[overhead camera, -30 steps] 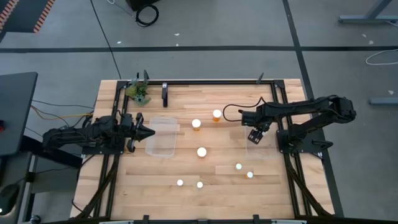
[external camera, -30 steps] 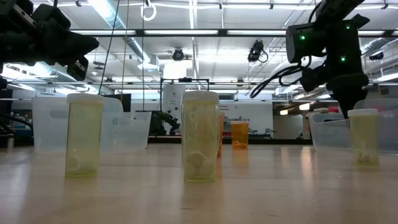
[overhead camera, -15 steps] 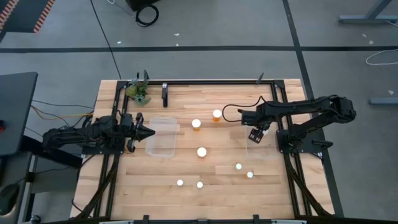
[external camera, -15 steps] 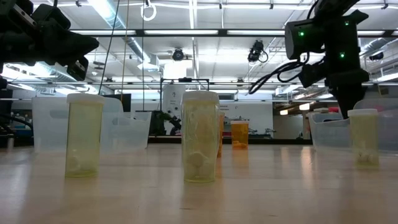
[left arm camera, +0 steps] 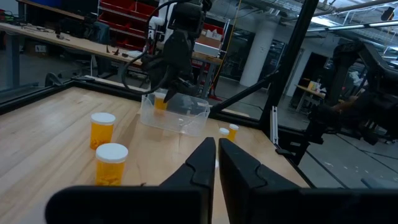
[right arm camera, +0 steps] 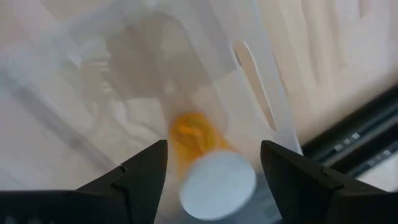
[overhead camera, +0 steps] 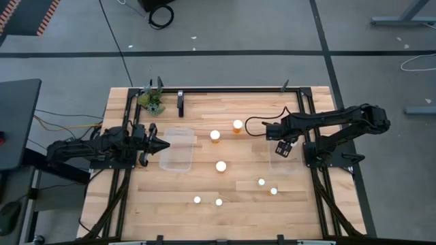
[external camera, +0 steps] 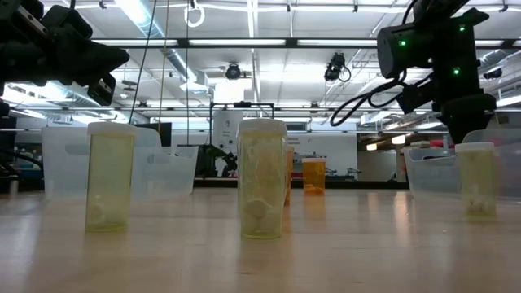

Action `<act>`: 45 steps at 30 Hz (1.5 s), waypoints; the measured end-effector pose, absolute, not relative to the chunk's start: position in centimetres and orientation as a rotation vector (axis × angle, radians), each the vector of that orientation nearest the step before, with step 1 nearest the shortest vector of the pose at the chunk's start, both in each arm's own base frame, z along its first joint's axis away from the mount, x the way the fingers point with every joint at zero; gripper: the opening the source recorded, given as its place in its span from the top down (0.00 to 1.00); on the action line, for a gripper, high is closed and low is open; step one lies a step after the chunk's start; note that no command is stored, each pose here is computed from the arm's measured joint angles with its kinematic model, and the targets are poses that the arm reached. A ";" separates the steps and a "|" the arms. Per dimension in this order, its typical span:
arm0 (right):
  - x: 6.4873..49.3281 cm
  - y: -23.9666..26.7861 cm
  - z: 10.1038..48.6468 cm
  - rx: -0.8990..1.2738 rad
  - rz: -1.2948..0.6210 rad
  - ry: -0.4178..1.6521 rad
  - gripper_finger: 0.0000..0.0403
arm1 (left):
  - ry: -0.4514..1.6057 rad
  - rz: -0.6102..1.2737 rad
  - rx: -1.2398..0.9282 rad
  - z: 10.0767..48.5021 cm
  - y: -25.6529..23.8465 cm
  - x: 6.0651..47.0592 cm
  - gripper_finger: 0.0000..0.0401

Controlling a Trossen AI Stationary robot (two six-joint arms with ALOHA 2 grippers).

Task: Pick and place medicine bottles into bin by pill shape (circle, oval)
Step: Put the top right large orange pill bottle into the right transparent bin

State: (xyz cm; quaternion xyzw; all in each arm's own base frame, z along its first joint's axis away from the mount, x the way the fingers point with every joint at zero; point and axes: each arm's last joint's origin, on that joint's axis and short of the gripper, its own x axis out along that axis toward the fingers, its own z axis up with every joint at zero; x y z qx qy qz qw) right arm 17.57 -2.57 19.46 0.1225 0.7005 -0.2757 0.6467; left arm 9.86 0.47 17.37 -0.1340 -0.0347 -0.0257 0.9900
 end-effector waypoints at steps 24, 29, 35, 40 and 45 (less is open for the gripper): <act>27.6 -1.7 23.5 0.218 -0.488 1.456 0.34 | -0.069 -0.051 -0.269 17.4 0.5 9.9 0.91; 31.1 -1.8 24.2 0.152 -0.436 1.443 0.34 | -0.069 -0.051 -0.269 17.4 0.5 9.9 0.91; 35.0 -2.1 24.1 0.054 -0.362 1.441 0.34 | -0.070 -0.051 -0.269 17.4 0.5 9.9 0.93; 36.7 -3.3 24.3 0.026 -0.329 1.434 0.34 | -0.070 -0.051 -0.269 17.4 0.5 9.9 0.93; 37.6 -4.8 24.8 0.020 -0.308 1.396 0.34 | -0.069 -0.051 -0.269 17.4 0.5 9.9 0.91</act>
